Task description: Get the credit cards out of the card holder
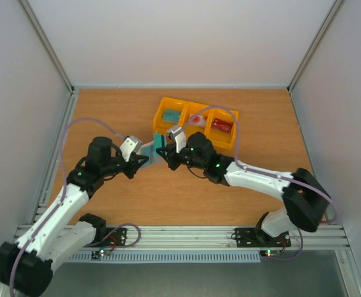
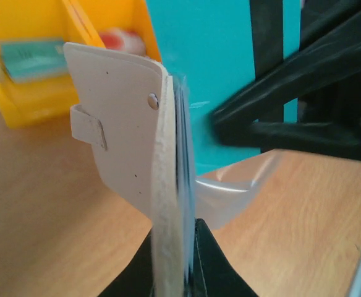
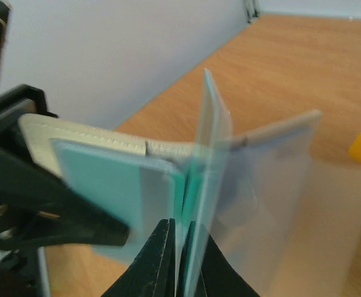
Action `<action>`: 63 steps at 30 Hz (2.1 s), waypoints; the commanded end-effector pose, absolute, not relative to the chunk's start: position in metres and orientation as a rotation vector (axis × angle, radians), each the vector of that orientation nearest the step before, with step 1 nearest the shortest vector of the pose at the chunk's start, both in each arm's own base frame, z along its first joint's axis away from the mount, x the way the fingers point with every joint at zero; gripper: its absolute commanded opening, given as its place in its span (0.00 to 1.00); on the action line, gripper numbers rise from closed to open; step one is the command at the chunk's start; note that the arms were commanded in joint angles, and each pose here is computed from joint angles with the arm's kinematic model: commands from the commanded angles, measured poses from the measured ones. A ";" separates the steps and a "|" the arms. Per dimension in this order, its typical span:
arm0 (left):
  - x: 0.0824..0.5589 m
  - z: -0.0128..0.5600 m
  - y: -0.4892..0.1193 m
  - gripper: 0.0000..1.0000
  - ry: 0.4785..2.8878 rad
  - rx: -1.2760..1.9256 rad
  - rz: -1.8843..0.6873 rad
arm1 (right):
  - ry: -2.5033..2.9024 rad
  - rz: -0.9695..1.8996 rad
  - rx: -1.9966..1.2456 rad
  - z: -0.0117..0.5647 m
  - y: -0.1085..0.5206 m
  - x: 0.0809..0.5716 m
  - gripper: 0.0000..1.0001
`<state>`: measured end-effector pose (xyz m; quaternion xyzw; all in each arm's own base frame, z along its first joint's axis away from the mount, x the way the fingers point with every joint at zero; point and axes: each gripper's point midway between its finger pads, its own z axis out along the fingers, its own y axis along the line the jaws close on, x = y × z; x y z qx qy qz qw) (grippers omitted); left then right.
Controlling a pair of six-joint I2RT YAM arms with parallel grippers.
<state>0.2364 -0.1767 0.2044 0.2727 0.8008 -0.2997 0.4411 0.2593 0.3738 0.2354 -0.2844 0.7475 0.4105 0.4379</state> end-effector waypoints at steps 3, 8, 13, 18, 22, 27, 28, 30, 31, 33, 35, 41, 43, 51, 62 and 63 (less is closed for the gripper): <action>0.228 0.177 -0.188 0.00 2.199 0.874 -0.817 | 1.822 1.133 -0.550 0.202 0.390 0.288 0.10; 0.238 0.174 -0.195 0.00 2.191 0.915 -0.833 | 1.930 1.107 -0.543 0.165 0.383 0.300 0.17; 0.242 0.156 -0.193 0.00 2.252 0.891 -0.818 | 1.932 1.053 -0.574 0.164 0.371 0.298 0.20; 0.240 0.150 -0.193 0.00 2.262 0.899 -0.822 | 1.956 1.086 -0.590 0.162 0.374 0.297 0.15; 0.239 0.145 -0.192 0.00 2.286 0.865 -0.829 | 1.994 1.124 -0.529 0.159 0.368 0.302 0.04; 0.236 0.134 -0.183 0.00 2.314 0.877 -0.766 | 2.004 1.113 -0.456 0.167 0.347 0.304 0.08; 0.236 0.132 -0.183 0.00 2.309 0.887 -0.759 | 2.007 1.107 -0.466 0.169 0.345 0.304 0.08; 0.238 0.130 -0.182 0.00 2.306 0.896 -0.742 | 2.011 1.110 -0.466 0.174 0.342 0.302 0.08; 0.239 0.130 -0.181 0.00 2.306 0.899 -0.726 | 2.007 1.111 -0.464 0.176 0.339 0.302 0.08; 0.240 0.129 -0.179 0.00 2.304 0.900 -0.704 | 1.982 1.098 -0.485 0.182 0.335 0.302 0.07; 0.240 0.129 -0.178 0.00 2.303 0.900 -0.698 | 1.960 1.091 -0.525 0.192 0.334 0.299 0.05; 0.262 0.146 -0.161 0.00 2.306 0.713 -0.600 | 1.926 0.925 -0.738 0.236 0.334 0.311 0.01; 0.266 0.159 -0.153 0.00 2.301 0.577 -0.641 | 1.985 0.879 -0.831 0.235 0.338 0.315 0.01; 0.264 0.182 -0.113 0.00 2.336 0.024 -0.694 | 1.883 0.532 -0.987 0.247 0.354 0.389 0.01; 0.249 0.143 -0.074 0.00 2.319 -0.636 -0.833 | 1.732 -0.014 -1.263 0.189 0.387 0.511 0.01; 0.250 0.142 -0.072 0.00 2.312 -0.656 -0.837 | 1.735 -0.038 -1.277 0.181 0.388 0.517 0.01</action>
